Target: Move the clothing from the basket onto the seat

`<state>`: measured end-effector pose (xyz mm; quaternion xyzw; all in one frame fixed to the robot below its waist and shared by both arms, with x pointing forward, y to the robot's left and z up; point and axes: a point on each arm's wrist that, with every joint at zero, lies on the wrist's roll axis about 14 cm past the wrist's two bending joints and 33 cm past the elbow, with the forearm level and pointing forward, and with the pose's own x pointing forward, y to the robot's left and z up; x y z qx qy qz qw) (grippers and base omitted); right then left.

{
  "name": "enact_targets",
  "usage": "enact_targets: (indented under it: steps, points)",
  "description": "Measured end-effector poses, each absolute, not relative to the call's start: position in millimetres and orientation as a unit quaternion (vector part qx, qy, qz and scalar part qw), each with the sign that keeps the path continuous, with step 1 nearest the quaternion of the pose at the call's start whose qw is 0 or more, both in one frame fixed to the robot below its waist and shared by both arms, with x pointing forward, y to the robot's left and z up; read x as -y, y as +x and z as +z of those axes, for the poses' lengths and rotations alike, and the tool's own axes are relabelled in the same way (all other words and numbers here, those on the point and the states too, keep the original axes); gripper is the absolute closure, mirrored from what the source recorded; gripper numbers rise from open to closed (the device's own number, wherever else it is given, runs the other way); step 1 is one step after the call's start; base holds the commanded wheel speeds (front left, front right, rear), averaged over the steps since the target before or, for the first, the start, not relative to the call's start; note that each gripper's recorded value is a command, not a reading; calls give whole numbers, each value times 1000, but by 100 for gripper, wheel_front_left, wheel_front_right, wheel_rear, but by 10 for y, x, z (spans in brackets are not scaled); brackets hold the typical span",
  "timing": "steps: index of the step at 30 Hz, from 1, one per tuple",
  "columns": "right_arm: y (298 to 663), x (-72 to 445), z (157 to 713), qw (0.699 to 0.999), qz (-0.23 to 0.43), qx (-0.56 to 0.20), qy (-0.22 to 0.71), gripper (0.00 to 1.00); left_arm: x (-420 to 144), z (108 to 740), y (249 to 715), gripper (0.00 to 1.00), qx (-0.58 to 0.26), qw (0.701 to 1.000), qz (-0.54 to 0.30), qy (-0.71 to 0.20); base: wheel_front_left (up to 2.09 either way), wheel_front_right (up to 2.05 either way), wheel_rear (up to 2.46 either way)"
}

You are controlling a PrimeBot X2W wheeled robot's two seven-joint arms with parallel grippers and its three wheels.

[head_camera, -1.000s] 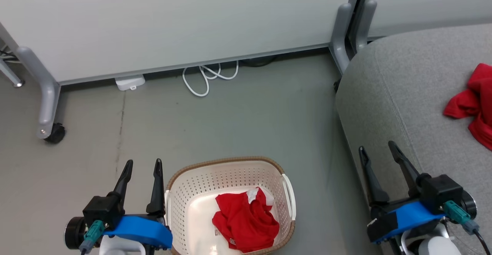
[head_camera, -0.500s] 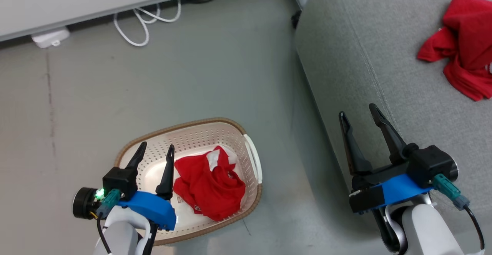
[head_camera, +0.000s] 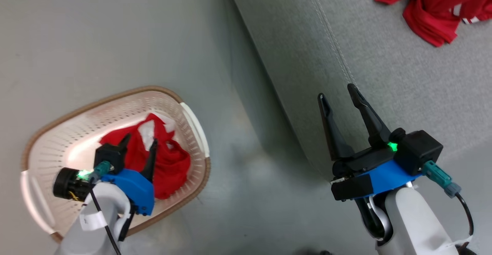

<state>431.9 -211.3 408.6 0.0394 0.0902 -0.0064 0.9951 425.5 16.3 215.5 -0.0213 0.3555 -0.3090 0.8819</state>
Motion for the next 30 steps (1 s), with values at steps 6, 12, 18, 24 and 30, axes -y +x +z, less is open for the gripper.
enact_targets:
  steps: [6,12,18,24,30]
  points:
    - [4305,2211,3888,992,-21,-116,42,0,-98,1739,4198,0,-402,851,-336,-2,0,0,0]
    - [4358,2239,3795,991,-26,-124,50,0,-177,1359,4164,0,-445,827,-342,20,0,0,0]
    - [4354,2255,3655,988,-31,-141,59,0,-227,1068,4139,0,-476,812,-335,33,0,0,0]
    - [4367,2318,3584,987,-40,-148,56,0,-161,901,4150,0,-488,806,-333,37,0,0,0]
    - [4365,2313,3529,986,-40,-153,58,0,-192,840,4143,0,-498,804,-321,45,0,0,0]
